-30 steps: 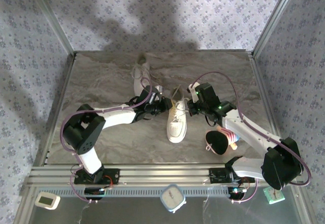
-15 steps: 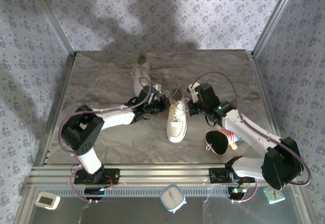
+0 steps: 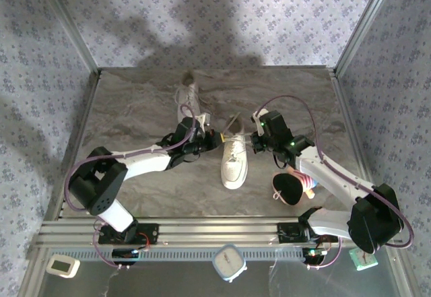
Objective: Tie the shoes
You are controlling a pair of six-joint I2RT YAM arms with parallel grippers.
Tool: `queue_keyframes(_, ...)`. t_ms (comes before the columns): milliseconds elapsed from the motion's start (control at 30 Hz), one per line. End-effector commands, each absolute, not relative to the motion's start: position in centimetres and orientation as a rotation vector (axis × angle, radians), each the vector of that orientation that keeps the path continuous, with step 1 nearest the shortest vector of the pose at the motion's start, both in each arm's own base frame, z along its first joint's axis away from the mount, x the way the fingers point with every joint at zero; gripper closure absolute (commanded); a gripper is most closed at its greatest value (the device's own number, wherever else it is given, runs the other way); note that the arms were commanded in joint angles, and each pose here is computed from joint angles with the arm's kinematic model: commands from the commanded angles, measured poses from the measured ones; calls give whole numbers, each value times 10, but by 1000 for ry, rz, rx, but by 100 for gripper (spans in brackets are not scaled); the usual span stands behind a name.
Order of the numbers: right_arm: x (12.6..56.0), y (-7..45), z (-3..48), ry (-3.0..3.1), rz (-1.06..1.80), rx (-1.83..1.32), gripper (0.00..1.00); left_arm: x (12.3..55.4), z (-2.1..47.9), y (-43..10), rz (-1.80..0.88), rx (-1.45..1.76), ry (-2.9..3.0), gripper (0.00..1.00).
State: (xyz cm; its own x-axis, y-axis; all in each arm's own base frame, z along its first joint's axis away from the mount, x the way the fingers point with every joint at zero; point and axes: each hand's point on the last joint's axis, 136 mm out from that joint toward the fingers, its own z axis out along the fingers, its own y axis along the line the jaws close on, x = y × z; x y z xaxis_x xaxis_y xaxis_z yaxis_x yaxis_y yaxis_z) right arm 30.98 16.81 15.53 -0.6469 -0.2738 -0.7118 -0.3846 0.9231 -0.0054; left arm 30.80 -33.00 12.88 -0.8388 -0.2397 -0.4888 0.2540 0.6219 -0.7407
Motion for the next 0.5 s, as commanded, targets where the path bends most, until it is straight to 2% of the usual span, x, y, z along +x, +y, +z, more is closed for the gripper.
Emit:
queue_keyframes(0,311,161,159,2313,167,-422,100,307,164,-336,-1218,160,2138,100)
queue_keyframes(467,319,136,159,2347,76,-295,100,274,142,-338,-1171,550,2173,100)
